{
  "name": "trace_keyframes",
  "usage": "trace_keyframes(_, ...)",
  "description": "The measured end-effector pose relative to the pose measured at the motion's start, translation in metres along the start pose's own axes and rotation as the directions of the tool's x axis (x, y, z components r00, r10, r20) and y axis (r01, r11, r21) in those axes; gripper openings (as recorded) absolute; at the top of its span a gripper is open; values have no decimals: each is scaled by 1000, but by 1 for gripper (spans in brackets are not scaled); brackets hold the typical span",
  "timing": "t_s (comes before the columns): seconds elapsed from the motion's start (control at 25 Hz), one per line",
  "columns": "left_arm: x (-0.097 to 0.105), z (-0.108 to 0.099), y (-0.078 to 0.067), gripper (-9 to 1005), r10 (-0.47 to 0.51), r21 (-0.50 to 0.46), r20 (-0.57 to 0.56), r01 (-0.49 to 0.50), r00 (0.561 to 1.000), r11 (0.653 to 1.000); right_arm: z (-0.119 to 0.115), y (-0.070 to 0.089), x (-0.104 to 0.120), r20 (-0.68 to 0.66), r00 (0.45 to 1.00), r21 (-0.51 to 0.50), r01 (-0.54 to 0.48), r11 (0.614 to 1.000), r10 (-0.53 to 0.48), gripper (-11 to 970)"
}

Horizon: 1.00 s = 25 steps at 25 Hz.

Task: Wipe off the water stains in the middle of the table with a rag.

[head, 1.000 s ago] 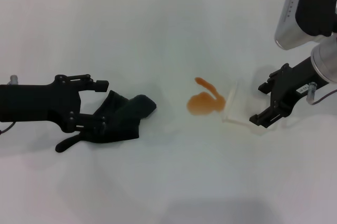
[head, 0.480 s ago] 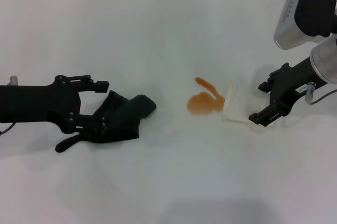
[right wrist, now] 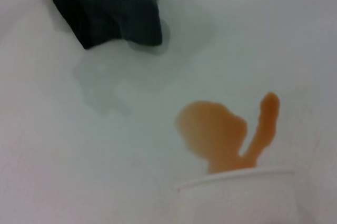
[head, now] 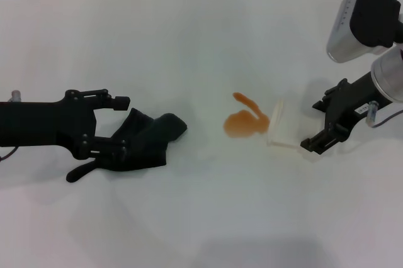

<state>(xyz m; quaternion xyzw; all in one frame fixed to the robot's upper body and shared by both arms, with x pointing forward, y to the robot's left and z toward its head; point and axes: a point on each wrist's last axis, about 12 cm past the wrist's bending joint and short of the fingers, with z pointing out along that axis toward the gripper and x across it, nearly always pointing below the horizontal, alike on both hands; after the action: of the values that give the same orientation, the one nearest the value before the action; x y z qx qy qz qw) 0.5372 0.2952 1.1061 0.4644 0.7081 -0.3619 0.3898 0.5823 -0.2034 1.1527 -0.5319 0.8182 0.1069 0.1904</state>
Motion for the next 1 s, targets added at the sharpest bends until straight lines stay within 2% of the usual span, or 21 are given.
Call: trace_keyframes(1.0, 0, 1, 0, 862, -1, -1, 3, 1, 1000, 1000, 0, 1, -2, -11, 1000, 7, 1, 1000, 0, 839)
